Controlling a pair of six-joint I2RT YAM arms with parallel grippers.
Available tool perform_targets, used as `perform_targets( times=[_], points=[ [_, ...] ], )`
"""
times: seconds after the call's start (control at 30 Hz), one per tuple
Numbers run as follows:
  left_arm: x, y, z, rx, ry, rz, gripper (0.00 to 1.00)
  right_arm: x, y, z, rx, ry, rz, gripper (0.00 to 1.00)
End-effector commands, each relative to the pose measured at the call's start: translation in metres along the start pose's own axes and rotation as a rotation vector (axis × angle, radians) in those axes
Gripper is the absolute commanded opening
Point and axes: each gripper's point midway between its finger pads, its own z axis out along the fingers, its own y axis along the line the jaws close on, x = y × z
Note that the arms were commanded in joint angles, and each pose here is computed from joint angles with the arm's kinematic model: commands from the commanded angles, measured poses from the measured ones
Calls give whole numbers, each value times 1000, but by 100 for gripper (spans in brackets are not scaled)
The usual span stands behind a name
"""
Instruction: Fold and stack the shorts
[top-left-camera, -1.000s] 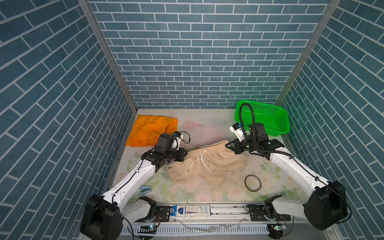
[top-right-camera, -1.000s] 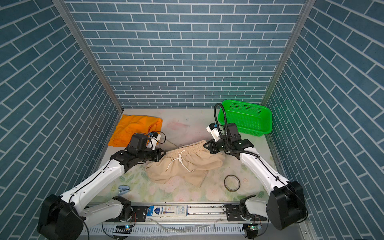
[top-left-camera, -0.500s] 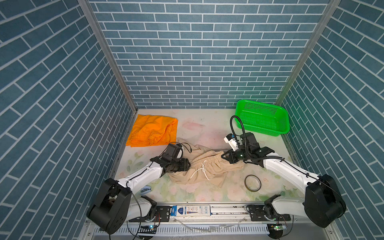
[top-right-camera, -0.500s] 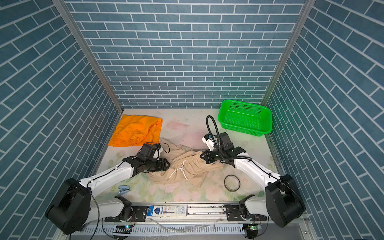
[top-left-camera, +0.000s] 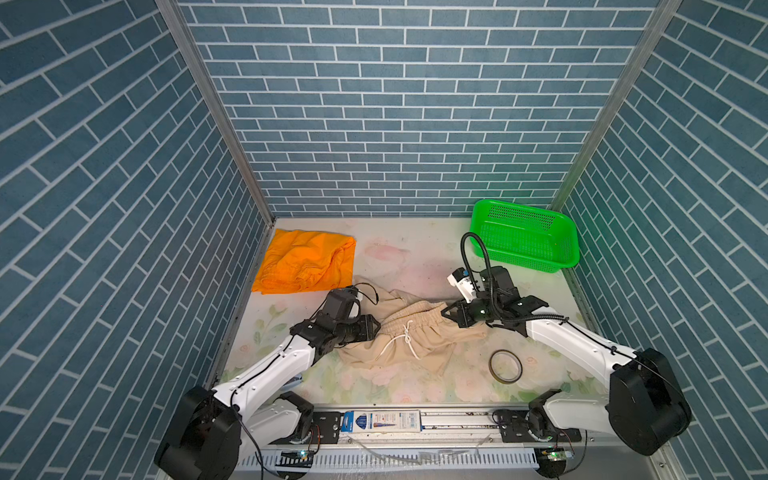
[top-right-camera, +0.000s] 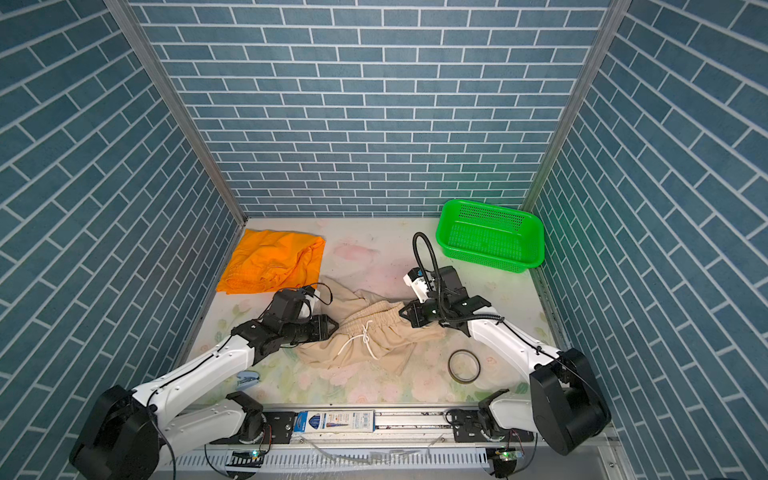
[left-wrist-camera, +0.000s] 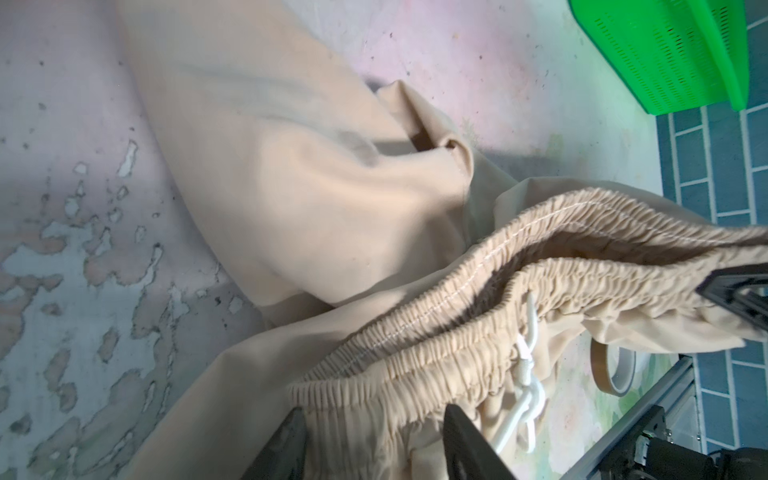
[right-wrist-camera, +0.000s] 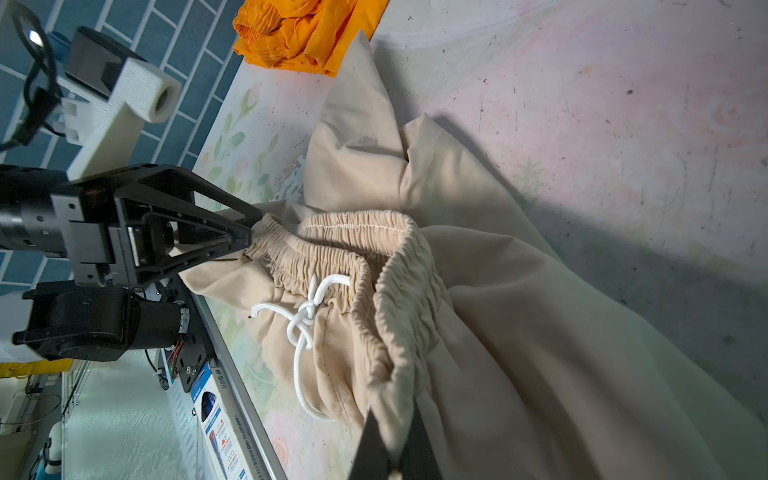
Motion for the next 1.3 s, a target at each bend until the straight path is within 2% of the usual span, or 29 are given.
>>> perform_targets(
  times=[0.0,0.13,0.23,0.4,0.53,0.57,0.7,0.8,1.0,1.27],
  points=[
    [3,13,1,-65,2,6,55,-1,5,-2,-13,-10,4,0],
    [-2,24,3,-135,-7,56,55,0,5,-5,-7,-12,3,0],
    [0,24,9,-126,15,56,40,1,4,-4,-3,-7,6,0],
    [6,1,14,-14,38,55,27,0,1,-3,11,-11,10,0],
    [8,-8,7,5,42,82,2,-4,-3,-1,34,-8,16,0],
    [6,-12,4,16,35,86,0,-7,-5,-1,46,-11,19,0],
    [-7,-22,-18,8,-6,130,0,-23,-1,-9,69,-42,0,0],
    [-29,-40,-50,6,-74,198,0,-37,8,-26,88,-67,-39,0],
    [-70,-84,-123,38,-224,354,0,-68,41,-83,139,-153,-154,0],
    [-122,-138,-208,20,-364,571,0,-133,118,-173,85,-371,-317,0]
  ],
)
